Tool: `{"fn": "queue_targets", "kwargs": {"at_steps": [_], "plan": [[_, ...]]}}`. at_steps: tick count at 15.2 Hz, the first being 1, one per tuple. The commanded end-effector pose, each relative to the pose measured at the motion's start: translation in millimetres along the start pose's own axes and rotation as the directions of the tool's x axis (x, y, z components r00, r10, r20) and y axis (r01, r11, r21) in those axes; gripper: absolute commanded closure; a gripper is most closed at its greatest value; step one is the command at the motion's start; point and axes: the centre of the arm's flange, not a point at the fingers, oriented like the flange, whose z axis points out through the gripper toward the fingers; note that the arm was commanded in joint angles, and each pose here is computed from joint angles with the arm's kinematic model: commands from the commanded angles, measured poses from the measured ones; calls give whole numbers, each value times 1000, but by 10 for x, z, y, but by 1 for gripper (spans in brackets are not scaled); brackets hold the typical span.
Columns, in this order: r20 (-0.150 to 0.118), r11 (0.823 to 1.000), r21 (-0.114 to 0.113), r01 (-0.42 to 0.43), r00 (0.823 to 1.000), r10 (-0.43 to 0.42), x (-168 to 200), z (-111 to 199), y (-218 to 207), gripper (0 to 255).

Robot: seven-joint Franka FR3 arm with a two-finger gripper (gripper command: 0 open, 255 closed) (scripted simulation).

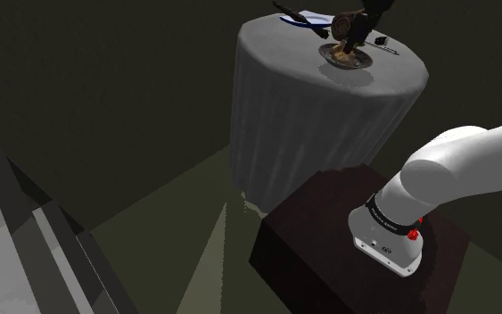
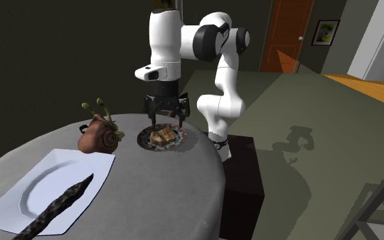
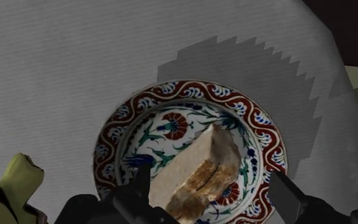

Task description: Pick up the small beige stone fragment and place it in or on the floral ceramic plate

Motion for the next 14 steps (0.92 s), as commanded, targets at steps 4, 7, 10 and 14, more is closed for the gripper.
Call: {"fn": "queue_targets", "kwargs": {"at_steps": [4, 7, 10, 14], "plan": [[-24, 1000, 13, -12, 1000, 12, -34, 254, -1, 0], [-24, 1000, 13, -12, 1000, 12, -34, 284, -2, 0], [-24, 1000, 13, -12, 1000, 12, -33, 284, -2, 0], [-24, 1000, 13, -12, 1000, 12, -34, 285, -1, 255]]}}
